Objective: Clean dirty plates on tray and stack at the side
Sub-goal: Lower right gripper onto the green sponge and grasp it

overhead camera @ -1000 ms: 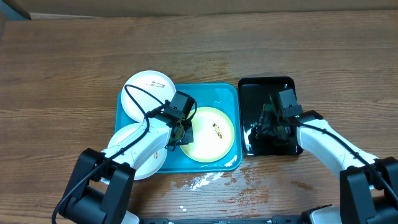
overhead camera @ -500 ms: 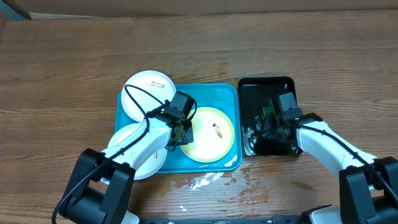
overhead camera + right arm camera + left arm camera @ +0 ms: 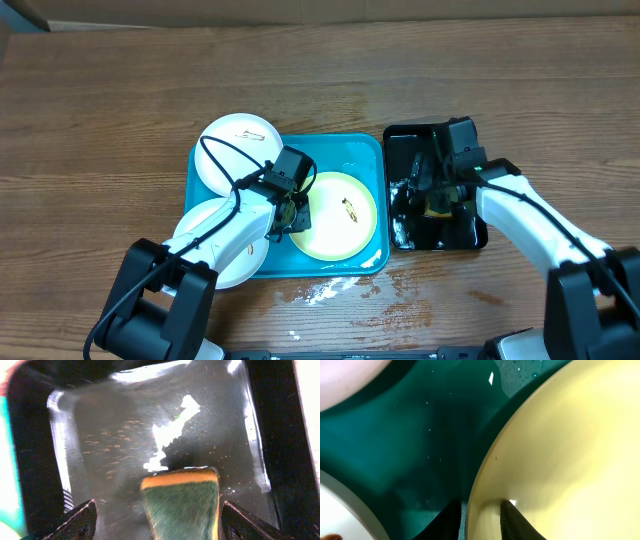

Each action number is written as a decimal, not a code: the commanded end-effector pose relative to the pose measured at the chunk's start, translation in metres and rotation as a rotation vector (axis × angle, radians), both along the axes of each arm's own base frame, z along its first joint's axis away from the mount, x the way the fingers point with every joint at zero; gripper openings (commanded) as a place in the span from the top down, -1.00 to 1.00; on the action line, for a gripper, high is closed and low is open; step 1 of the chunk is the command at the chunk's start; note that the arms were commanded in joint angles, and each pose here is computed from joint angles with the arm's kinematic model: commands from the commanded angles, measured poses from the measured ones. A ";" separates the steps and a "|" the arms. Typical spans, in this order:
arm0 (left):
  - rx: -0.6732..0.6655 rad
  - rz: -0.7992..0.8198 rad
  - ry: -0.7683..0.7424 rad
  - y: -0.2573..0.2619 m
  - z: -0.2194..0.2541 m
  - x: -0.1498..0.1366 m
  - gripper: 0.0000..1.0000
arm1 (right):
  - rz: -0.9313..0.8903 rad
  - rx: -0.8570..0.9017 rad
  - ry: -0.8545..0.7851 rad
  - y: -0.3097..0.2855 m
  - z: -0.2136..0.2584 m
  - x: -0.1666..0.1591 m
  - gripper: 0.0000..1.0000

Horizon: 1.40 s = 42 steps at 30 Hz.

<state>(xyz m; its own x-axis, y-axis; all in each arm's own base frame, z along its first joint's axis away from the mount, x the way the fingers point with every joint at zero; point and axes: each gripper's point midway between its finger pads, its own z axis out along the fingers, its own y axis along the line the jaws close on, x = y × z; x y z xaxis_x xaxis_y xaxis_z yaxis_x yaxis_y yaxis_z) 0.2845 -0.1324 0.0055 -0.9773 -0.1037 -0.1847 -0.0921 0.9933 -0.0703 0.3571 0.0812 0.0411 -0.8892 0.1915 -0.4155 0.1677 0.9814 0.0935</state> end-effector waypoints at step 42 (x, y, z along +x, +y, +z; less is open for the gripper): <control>0.008 -0.015 -0.037 -0.001 0.002 0.011 0.92 | 0.101 0.110 0.126 0.031 0.046 0.003 0.93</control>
<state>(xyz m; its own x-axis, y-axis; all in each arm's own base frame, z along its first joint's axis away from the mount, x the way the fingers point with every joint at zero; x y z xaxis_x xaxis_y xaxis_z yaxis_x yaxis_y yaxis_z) 0.2925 -0.1358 0.0080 -0.9717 -0.0984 -0.2146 -0.0822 0.9932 -0.0830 0.3297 0.0958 0.0278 -0.9770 0.1462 -0.1550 0.1328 0.9867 0.0936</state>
